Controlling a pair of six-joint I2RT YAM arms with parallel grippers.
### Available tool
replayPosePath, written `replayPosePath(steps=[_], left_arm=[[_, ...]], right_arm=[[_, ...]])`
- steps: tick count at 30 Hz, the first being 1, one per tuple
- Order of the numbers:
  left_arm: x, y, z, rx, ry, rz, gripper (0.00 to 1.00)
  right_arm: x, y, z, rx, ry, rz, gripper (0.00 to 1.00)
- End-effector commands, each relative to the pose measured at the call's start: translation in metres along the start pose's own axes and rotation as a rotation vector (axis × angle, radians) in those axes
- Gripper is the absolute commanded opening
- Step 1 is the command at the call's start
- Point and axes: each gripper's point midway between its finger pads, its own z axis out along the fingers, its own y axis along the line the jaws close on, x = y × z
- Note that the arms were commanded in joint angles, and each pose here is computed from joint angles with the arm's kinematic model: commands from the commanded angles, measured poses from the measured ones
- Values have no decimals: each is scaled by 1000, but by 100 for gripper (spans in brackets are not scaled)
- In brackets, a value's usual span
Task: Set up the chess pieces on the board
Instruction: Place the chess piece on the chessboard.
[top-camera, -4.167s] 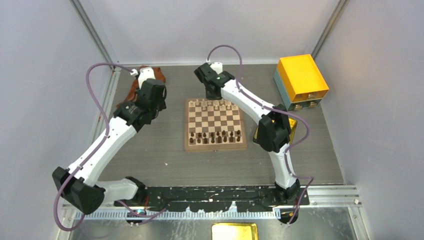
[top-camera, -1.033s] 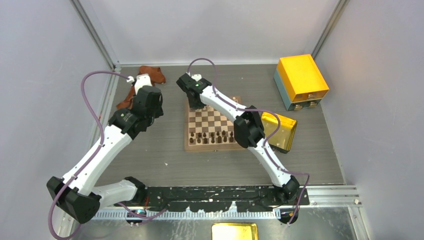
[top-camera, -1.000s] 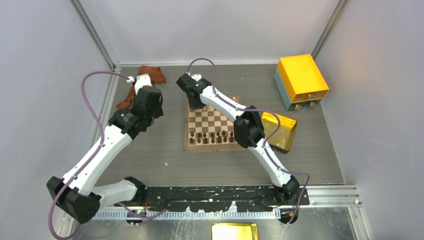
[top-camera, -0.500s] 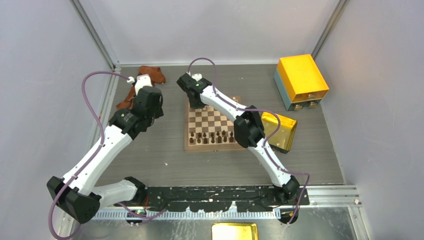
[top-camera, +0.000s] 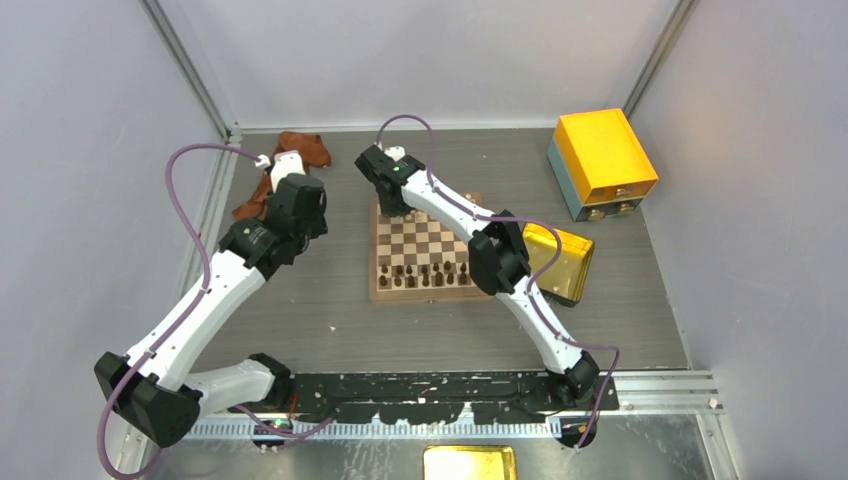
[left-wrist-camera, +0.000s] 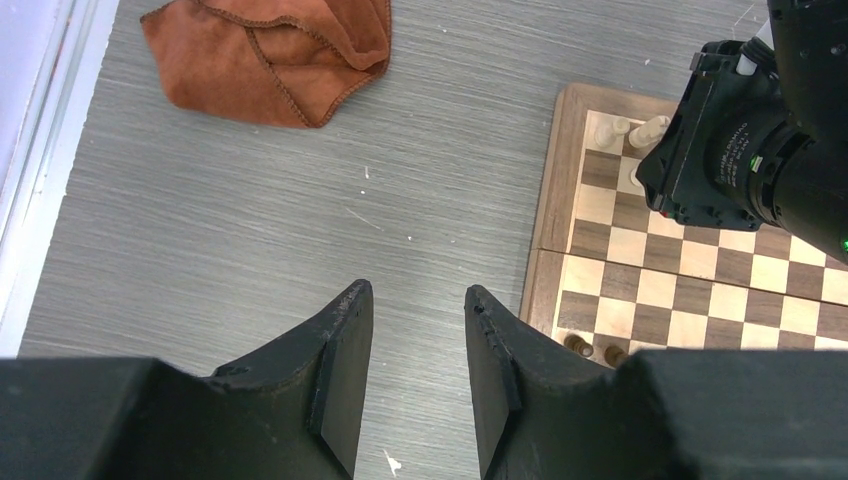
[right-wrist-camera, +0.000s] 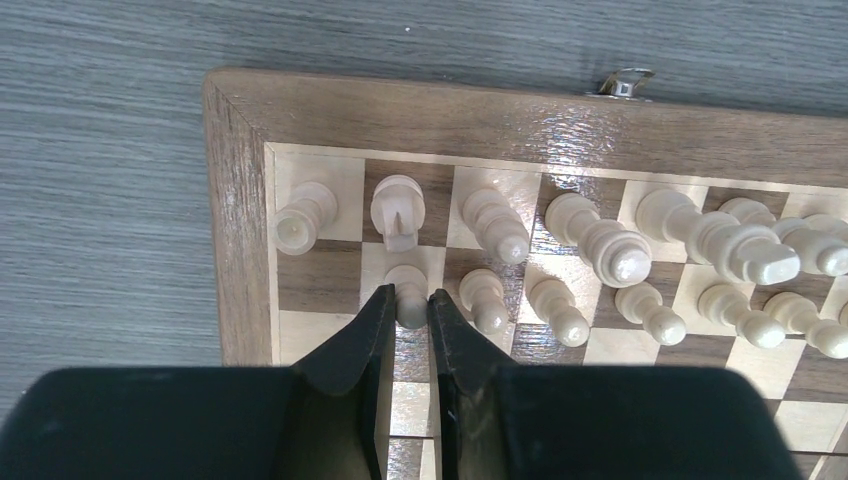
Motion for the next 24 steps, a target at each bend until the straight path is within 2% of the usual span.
replayPosePath(steps=[1,12,24], left_arm=[[-14,-3,-6,25,-56,-32,41],[-13,-4,-6,28,-52,-34,41],[-12,-4,-5,32,-46,-38,41]], right_arm=[[-15,6,-8,-36,-42,10,21],[-17,7,-11,-47,-45,8,31],[-17,5,-12,-38,-47,5,32]])
